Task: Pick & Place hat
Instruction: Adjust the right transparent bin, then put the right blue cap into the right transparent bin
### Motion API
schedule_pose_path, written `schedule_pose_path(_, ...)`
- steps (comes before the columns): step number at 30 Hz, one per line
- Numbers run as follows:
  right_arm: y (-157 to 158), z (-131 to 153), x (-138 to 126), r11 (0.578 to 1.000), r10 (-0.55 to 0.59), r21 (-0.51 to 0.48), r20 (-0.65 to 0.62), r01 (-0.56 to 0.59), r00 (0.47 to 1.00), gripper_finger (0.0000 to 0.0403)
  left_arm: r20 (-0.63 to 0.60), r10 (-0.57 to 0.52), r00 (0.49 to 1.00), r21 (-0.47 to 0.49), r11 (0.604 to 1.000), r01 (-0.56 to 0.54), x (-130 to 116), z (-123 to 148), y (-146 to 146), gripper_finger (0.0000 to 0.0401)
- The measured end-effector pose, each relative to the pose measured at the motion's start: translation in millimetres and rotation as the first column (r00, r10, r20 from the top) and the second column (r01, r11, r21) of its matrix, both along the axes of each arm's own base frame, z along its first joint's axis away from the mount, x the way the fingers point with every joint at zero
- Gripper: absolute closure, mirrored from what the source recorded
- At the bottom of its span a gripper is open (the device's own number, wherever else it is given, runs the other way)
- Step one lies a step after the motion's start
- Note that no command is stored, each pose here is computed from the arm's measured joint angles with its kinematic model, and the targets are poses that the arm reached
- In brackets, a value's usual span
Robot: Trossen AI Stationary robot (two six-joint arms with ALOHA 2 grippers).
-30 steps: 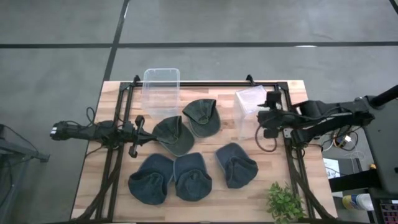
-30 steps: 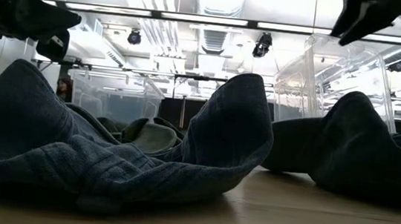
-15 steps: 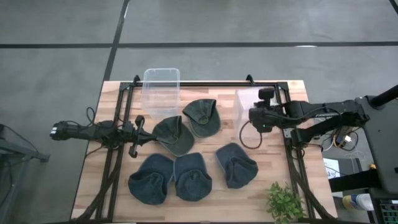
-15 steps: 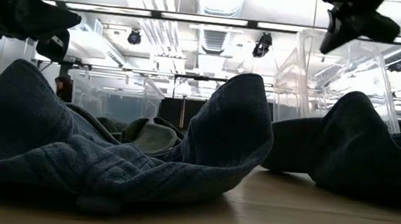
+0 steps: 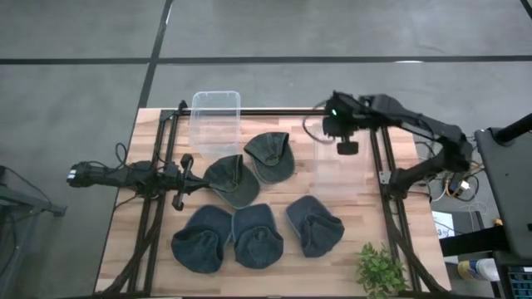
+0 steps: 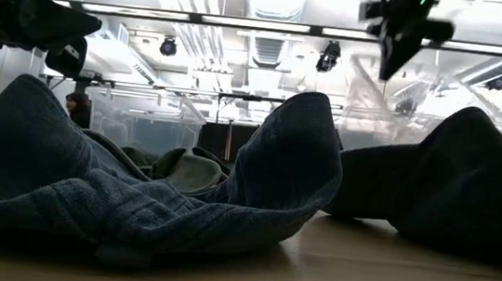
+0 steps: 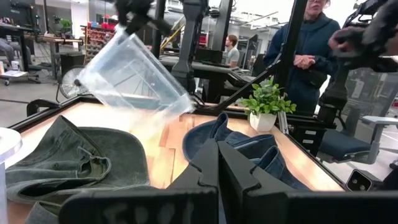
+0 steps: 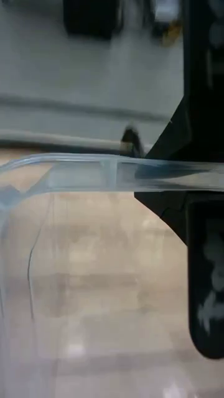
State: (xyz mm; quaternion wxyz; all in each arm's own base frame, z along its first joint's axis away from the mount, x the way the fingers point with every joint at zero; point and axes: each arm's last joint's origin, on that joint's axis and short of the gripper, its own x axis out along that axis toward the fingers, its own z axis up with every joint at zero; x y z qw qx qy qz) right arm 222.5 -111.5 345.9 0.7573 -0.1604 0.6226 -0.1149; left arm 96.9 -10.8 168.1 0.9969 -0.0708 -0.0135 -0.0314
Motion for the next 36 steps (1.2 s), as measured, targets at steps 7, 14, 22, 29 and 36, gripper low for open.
schedule_pose_path(7, -83.1, -46.8, 1.0, 0.971, -0.113, 0.200, -0.086, 0.128, 0.990, 0.0385, 0.000, 0.000, 1.000, 0.000, 1.000, 0.000, 0.0, 0.0, 0.0, 0.0401)
schedule_pose_path(14, -140.8, -75.4, 0.4, 0.940, -0.228, 0.234, -0.114, 0.249, 0.967, 0.0381, 0.000, 0.000, 1.000, 0.000, 1.000, 0.000, 0.0, 0.0, 0.0, 0.0401)
schedule_pose_path(22, -181.0, -90.8, 12.7, 0.907, -0.359, 0.202, -0.091, 0.370, 0.929, 0.0300, 0.000, 0.000, 1.000, 0.000, 1.000, 0.000, 0.0, 0.0, 0.0, 0.0401)
schedule_pose_path(29, -186.1, -83.7, 21.4, 0.905, -0.372, 0.176, -0.118, 0.388, 0.921, 0.0205, 0.000, 0.000, 1.000, 0.000, 1.000, 0.000, 0.0, 0.0, 0.0, 0.0401)
schedule_pose_path(36, -164.4, -18.4, 21.1, 0.905, -0.420, 0.107, 0.055, 0.413, 0.906, 0.0134, 0.000, 0.000, 1.000, 0.000, 1.000, 0.000, 0.0, 0.0, 0.0, 0.0401)
